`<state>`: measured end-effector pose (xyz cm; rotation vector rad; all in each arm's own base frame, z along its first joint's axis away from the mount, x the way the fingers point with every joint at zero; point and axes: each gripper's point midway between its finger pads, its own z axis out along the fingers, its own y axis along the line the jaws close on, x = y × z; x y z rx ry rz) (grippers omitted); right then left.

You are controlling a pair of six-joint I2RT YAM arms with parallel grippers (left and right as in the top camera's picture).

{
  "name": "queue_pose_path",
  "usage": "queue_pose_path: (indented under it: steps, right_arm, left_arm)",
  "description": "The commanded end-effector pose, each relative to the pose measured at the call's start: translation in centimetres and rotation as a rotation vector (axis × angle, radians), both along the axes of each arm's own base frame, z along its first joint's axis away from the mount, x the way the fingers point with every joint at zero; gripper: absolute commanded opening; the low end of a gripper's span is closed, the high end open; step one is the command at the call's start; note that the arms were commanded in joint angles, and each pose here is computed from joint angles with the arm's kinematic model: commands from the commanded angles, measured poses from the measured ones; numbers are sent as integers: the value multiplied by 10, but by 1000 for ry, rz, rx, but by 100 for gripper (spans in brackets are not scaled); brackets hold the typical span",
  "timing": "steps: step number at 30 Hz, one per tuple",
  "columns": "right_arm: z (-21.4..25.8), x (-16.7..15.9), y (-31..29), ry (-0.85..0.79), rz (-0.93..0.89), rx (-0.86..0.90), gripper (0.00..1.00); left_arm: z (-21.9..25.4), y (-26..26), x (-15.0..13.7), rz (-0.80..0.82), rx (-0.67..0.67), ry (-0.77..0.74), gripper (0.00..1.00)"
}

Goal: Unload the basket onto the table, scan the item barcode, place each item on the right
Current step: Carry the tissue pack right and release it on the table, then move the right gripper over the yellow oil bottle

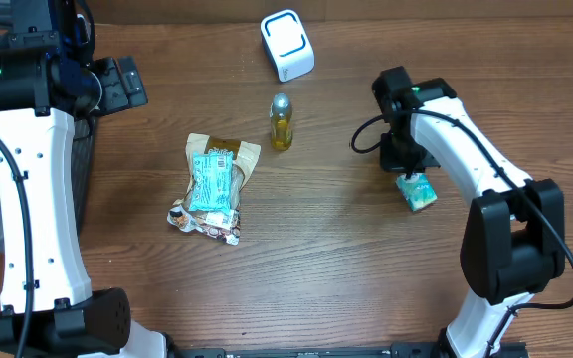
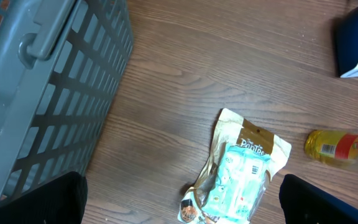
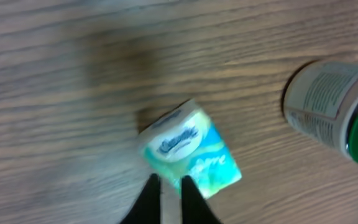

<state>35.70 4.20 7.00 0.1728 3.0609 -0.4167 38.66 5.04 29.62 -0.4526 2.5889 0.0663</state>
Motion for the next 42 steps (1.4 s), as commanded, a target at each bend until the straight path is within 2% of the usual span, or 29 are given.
queue_pose_path:
  steps: [1, 7, 12, 13, 14, 15, 20, 23, 27, 28, 30, 36, 42]
  right_arm:
    - [-1, 8, -11, -40, -61, 13, 32]
    - [-8, 1, 32, 16, -57, 274, 40]
    - [-7, -2, 58, 37, -20, 405, 46]
    - [-6, 4, 66, 17, -10, 438, 47]
    - [-4, 11, 73, -13, 2, 467, 54]
    - [-3, 17, 78, -38, 13, 491, 56]
    - [19, 52, 114, -180, 61, 605, 59]
    - [55, 71, 130, -259, 80, 634, 60]
    - [108, 88, 149, -360, 120, 645, 69]
    - [118, 92, 152, -388, 123, 642, 75]
    - [138, 100, 162, -455, 125, 633, 100]
    - [161, 118, 191, -643, 143, 544, 100]
    - [159, 121, 218, -726, 178, 455, 100]
  left_arm:
    - [-2, -2, 3, -8, 7, 4, 100]
    - [-2, -2, 3, -8, 6, 4, 99]
    - [-2, -2, 3, -8, 6, 4, 100]
    - [-2, -2, 3, -8, 6, 4, 100]
    - [-2, -2, 2, -8, 7, 3, 100]
    - [-2, -2, 3, -8, 6, 4, 100]
    - [-2, -2, 3, -8, 6, 4, 100]
    - [-2, -1, 2, -8, 7, 4, 100]
    - [-2, -2, 3, -8, 6, 4, 100]
    - [-2, -2, 3, -8, 7, 4, 100]
    - [-2, -2, 3, -8, 7, 4, 100]
    - [-2, -2, 3, -8, 7, 4, 100]
    - [-2, -1, 3, -8, 6, 4, 100]
